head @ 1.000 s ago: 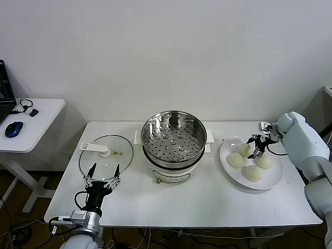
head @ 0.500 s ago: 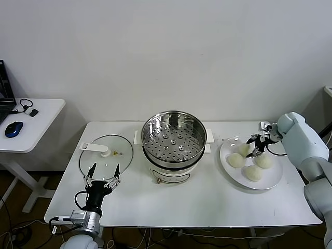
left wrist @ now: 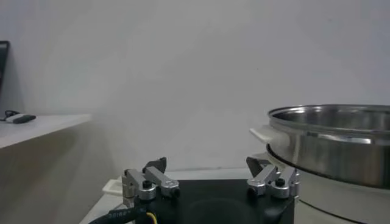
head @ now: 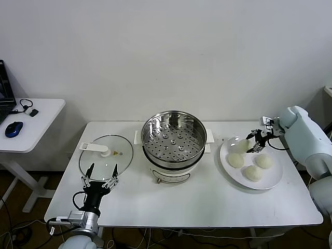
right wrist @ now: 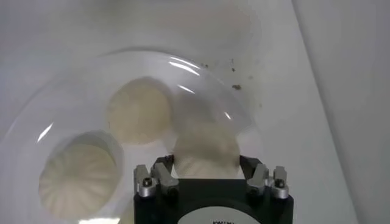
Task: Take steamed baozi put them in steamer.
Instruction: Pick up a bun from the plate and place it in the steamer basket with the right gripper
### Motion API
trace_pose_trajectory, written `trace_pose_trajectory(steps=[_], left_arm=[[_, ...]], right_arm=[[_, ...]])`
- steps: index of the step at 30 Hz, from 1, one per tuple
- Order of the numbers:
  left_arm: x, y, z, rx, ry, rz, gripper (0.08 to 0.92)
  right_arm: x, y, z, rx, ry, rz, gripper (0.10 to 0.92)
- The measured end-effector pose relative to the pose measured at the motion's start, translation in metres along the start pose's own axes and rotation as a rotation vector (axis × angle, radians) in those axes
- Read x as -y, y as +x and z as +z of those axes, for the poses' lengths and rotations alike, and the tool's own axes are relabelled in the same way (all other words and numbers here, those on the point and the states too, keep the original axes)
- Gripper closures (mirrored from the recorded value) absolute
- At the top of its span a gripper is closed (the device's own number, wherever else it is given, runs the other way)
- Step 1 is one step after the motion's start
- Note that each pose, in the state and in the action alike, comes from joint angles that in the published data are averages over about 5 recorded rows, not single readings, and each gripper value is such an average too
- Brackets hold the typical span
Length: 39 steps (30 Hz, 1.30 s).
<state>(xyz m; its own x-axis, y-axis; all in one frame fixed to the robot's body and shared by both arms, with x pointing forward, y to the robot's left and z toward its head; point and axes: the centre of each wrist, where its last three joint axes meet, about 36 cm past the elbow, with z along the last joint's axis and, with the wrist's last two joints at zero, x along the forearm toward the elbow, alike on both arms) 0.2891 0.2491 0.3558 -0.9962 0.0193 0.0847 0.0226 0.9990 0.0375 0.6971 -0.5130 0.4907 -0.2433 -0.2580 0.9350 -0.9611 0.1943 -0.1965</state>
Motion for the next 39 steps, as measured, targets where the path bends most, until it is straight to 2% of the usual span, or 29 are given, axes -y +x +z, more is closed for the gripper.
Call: trace_pose_trajectory(steps=[14, 27, 33, 39], left_arm=[[-0.001, 0.003, -0.003, 0.004, 0.001, -0.004, 0.177], [0.003, 0.004, -0.007, 0.014, -0.001, 0.002, 0.177], [0.003, 0.005, -0.006, 0.016, -0.001, 0.002, 0.177], [0.001, 0.005, -0.008, 0.024, -0.003, 0.0, 0.177]], right_arm=[[0.021, 0.074, -0.062, 0.064, 0.158, 0.035, 0.318], [0.029, 0.132, -0.197, 0.132, 0.446, -0.005, 0.318], [0.031, 0.141, -0.261, 0.124, 0.563, -0.042, 0.318], [0.028, 0.129, -0.317, 0.087, 0.673, -0.096, 0.318]])
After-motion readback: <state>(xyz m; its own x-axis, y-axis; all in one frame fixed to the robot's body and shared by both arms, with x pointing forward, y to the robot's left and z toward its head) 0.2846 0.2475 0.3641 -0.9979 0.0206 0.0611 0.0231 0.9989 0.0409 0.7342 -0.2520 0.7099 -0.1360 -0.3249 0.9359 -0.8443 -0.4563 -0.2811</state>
